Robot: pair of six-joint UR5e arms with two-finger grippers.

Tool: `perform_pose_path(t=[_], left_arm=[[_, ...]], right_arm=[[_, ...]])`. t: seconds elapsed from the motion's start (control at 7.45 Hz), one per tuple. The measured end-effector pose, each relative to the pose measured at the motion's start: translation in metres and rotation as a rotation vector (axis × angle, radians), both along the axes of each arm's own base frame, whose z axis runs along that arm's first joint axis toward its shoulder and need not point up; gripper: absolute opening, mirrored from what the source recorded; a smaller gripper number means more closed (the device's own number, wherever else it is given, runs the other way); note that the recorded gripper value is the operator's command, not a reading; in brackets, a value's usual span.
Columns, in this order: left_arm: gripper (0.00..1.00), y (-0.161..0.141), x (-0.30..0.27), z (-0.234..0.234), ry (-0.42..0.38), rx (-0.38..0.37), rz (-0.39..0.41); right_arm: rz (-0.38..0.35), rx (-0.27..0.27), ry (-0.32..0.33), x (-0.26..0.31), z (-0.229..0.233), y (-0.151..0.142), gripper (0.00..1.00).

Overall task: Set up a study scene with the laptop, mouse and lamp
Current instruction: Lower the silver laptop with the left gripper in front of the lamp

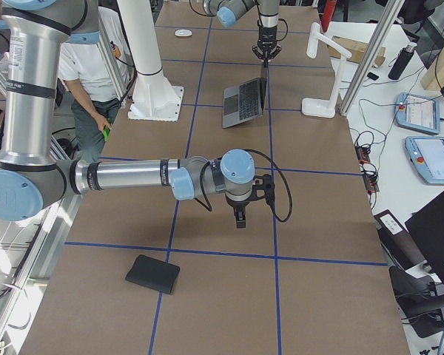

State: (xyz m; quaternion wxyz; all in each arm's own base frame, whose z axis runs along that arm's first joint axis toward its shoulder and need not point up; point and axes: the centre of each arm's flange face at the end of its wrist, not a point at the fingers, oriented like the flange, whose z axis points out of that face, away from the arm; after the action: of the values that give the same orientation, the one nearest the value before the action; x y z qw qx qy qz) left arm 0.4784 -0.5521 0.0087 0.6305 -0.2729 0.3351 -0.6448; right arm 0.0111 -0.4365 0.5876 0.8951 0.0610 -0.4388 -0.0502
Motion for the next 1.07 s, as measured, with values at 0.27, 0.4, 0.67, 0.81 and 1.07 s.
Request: perform_pose_path(t=[0.27, 0.4, 0.67, 0.81, 1.07], left_arm=[[0.0, -0.021, 0.018, 0.015, -0.01, 0.018, -0.017], [0.0, -0.027, 0.022, 0.02, -0.016, 0.024, -0.027], [0.0, -0.039, 0.026, 0.03, -0.029, 0.027, -0.045], [0.0, -0.046, 0.026, 0.034, -0.031, 0.029, -0.053], [0.0, -0.057, 0.029, 0.039, -0.028, 0.049, -0.074]], right_arm=[[0.0, 0.002, 0.0, 0.0, -0.001, -0.002, 1.0], [0.0, 0.001, 0.0, 0.0, -0.001, -0.002, 1.0], [0.0, -0.001, 0.0, 0.0, 0.001, -0.003, 1.0], [0.0, -0.005, 0.001, 0.0, 0.003, -0.004, 1.0], [0.0, -0.01, 0.001, 0.0, 0.006, -0.005, 1.0]])
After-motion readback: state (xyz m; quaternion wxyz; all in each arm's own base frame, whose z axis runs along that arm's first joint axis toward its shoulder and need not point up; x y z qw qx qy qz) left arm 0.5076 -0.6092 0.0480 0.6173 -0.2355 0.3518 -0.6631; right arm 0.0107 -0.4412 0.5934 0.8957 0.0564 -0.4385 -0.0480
